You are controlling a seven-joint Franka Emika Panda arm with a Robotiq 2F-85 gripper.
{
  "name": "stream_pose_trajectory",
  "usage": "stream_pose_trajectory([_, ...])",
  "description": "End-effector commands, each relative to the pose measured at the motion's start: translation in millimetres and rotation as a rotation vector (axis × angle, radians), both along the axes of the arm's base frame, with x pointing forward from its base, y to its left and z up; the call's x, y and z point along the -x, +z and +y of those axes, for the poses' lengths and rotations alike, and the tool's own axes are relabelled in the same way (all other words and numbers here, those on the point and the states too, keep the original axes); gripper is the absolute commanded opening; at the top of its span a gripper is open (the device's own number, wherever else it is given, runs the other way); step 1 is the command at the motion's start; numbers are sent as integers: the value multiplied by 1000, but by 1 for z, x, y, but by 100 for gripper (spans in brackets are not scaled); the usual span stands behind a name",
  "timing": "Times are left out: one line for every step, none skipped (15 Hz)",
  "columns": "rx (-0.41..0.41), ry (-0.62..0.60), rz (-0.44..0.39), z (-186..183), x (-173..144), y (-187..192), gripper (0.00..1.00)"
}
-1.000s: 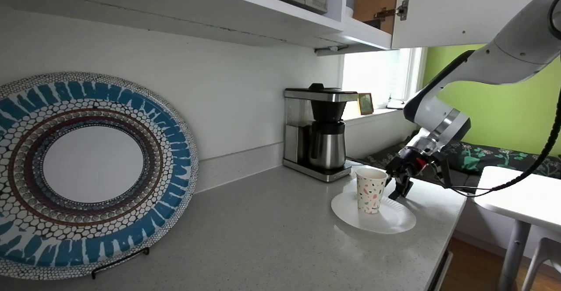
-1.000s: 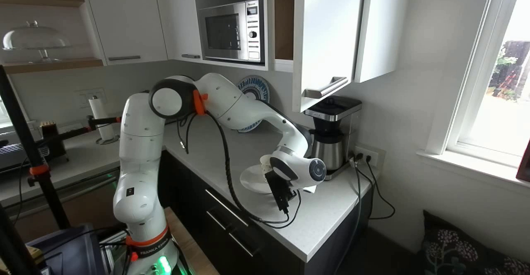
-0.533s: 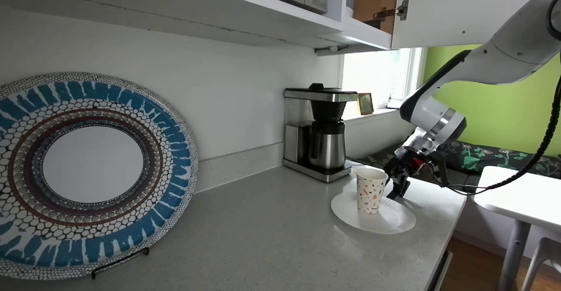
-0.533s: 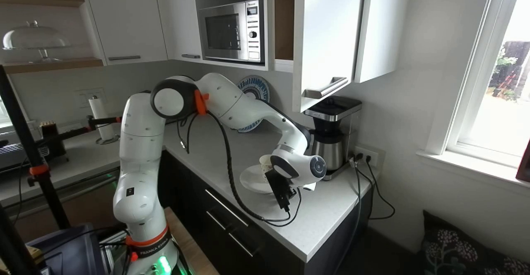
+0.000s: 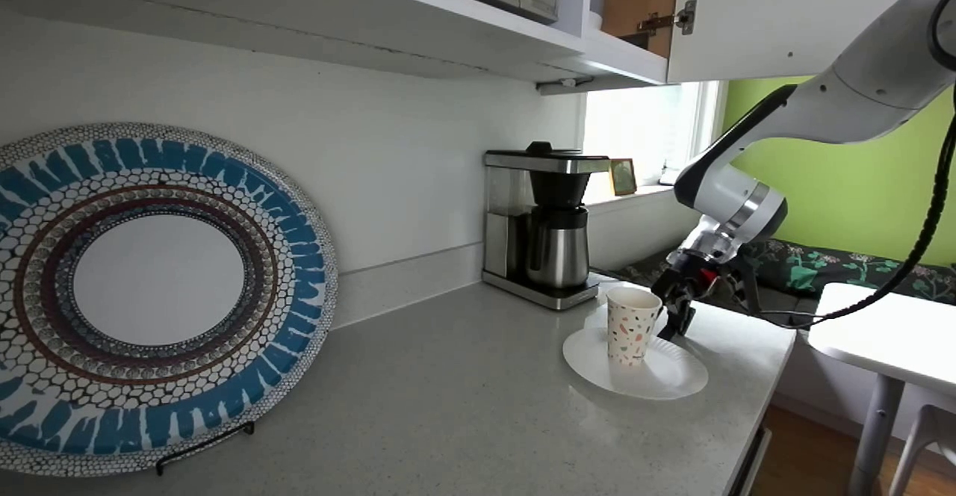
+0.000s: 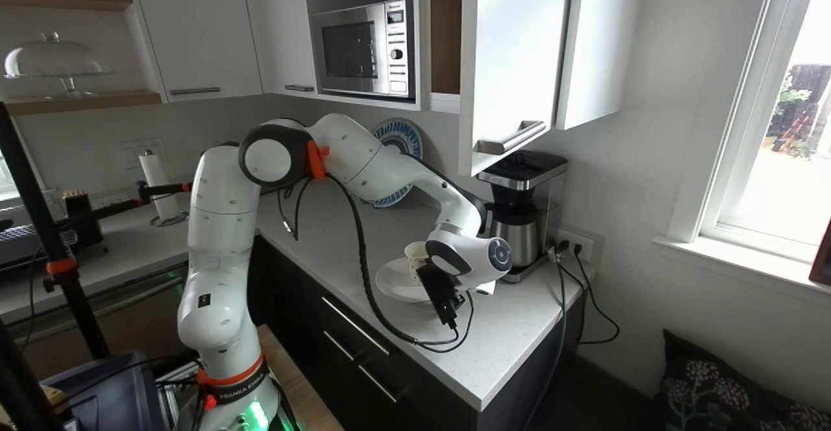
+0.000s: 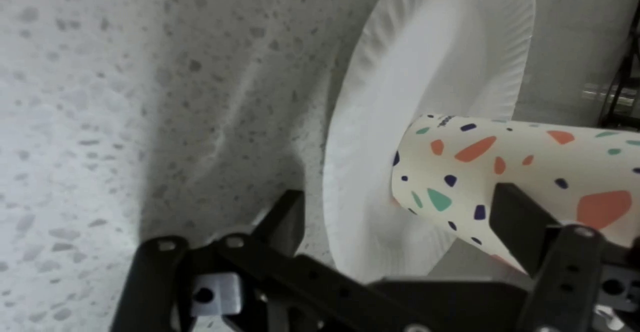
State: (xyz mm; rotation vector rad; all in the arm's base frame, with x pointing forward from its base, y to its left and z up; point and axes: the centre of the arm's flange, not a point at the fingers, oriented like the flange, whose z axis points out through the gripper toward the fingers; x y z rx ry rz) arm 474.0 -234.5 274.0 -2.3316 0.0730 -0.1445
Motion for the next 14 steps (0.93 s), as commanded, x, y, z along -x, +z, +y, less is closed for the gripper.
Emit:
stream_pose_trajectory([12, -6, 36, -6, -3, -16, 100])
stream_pose_trajectory([6, 0, 35, -7, -2, -15, 100])
stream_pose_trajectory([3, 11, 36, -7, -1, -16, 100])
stream_pose_trajectory([4, 28, 42, -8, 0, -17, 100])
stream_pose_trajectory([6, 35, 45, -8, 0, -17, 100])
stream_pose_trajectory([8, 43, 49, -10, 1, -18, 100])
stream_pose_trajectory([10, 47, 52, -11, 1, -18, 100])
stream_pose_trajectory([22, 50, 55, -14, 2, -17, 100])
stream_pose_trajectory([23, 54, 57, -16, 2, -17, 100])
stream_pose_trajectory([27, 57, 59, -17, 3, -17, 100])
stream_pose_trajectory([28, 62, 60, -17, 3, -17, 99])
stream_pose_trajectory([28, 66, 62, -14, 2, -18, 84])
stream_pose_trajectory([29, 70, 64, -13, 2, -19, 78])
stream_pose_trajectory([32, 75, 66, -12, 1, -20, 70])
